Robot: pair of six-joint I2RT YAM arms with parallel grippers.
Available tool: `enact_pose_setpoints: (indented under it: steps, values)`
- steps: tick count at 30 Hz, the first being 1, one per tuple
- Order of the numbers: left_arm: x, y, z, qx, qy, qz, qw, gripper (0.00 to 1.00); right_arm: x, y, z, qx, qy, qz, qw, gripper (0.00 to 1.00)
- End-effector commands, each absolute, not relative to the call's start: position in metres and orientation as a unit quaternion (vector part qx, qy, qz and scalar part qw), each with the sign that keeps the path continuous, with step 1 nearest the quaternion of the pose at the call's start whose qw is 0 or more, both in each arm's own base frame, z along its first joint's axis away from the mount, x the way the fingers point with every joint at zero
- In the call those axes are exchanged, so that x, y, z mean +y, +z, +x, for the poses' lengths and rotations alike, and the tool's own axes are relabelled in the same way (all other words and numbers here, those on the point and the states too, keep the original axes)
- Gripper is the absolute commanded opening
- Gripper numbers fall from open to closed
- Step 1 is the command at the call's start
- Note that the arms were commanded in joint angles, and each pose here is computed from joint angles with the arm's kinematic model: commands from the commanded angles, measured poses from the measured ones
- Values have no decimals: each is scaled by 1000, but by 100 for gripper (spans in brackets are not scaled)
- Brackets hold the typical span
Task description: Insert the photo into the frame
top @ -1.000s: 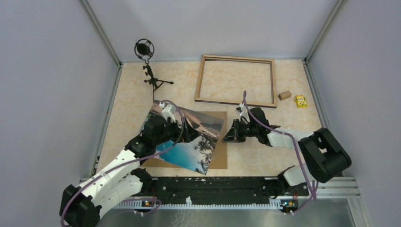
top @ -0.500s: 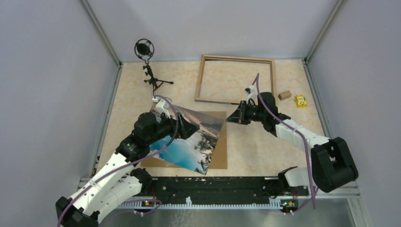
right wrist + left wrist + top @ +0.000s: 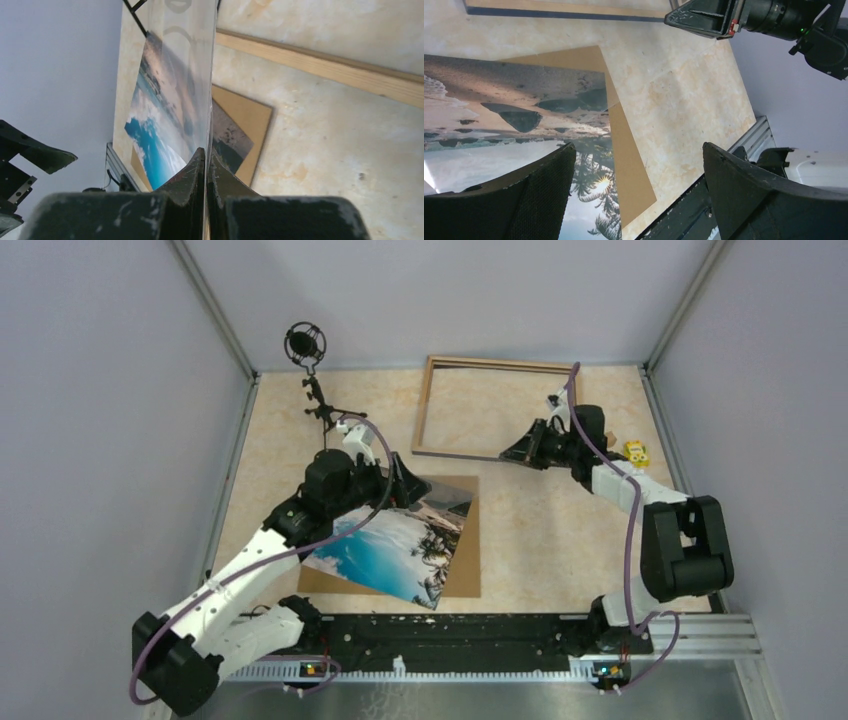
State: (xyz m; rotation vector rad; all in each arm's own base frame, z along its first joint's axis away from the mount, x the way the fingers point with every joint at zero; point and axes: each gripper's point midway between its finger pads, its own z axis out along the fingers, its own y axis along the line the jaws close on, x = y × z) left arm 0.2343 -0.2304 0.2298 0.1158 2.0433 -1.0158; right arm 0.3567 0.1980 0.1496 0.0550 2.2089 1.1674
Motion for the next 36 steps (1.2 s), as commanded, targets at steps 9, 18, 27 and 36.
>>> enact_pose_setpoints:
  steps: [9, 18, 27, 36]
  values:
    - [-255, 278, 336, 772, -363, 1, 522, 98, 141, 143, 443, 825, 424, 36, 372, 0]
    - [-251, 294, 414, 705, -297, -46, 642, 98, 138, 166, 505, 805, 450, 80, 379, 0]
    - [-274, 303, 482, 660, -268, -54, 700, 98, 102, 136, 525, 832, 406, 56, 374, 0]
    - [-256, 245, 509, 692, -254, -56, 673, 98, 74, 116, 536, 822, 408, 68, 390, 0]
